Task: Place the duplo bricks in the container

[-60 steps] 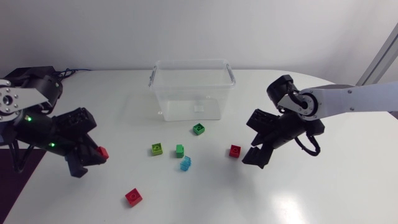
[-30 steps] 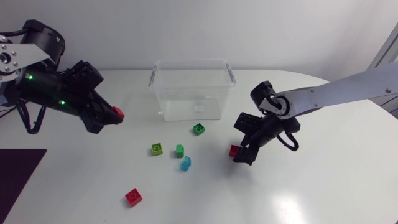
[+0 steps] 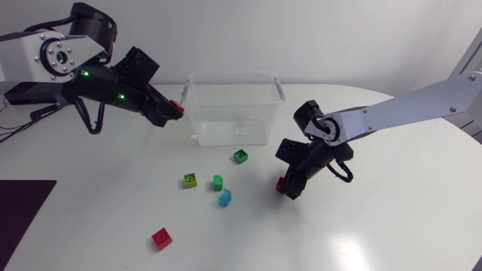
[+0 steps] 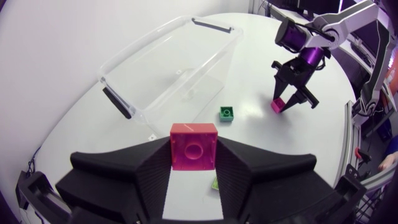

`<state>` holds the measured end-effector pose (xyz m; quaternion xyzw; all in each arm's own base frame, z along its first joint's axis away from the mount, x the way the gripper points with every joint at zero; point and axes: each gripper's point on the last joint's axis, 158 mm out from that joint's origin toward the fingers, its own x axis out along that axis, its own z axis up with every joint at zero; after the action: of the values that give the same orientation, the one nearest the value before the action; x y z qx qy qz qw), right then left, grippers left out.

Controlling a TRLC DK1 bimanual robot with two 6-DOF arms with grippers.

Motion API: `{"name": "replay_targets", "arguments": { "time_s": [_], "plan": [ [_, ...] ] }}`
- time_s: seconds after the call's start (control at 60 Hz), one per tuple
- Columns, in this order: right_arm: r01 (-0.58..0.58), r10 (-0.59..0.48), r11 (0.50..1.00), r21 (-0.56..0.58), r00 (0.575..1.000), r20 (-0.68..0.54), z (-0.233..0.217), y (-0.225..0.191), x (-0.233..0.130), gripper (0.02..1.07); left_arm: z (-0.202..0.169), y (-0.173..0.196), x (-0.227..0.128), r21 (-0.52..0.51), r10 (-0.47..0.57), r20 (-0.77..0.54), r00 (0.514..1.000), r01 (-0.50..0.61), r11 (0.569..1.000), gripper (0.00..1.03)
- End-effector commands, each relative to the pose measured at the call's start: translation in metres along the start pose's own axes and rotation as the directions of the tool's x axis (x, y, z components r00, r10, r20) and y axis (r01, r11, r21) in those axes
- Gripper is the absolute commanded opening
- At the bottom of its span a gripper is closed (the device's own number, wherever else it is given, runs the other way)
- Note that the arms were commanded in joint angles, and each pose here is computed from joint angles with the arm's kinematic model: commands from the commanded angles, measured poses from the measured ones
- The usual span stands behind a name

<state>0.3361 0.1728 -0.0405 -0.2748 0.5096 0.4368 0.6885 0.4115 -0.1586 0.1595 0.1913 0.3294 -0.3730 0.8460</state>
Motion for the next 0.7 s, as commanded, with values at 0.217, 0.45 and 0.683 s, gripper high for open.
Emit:
{"name": "replay_targets", "arguments": {
  "time_s": [0.217,0.45,0.683],
  "plan": [
    [0.066,-0.066,0.998,0.022,0.998,-0.003,-0.002,-0.003,-0.024,0.3,0.049,0.023,0.034,-0.073,0.025,0.14,0.99,-0.015,0.997,0.27],
    [0.13,-0.131,0.991,0.034,0.99,0.053,0.019,0.003,-0.066,0.3,0.069,0.04,0.069,-0.104,0.025,0.164,0.986,-0.008,0.994,0.29],
    [0.181,-0.185,0.982,0.046,0.974,0.129,0.055,0.008,-0.108,0.3,0.074,0.07,0.096,-0.145,0.071,0.166,0.984,-0.047,0.988,0.56]
  ]
}}
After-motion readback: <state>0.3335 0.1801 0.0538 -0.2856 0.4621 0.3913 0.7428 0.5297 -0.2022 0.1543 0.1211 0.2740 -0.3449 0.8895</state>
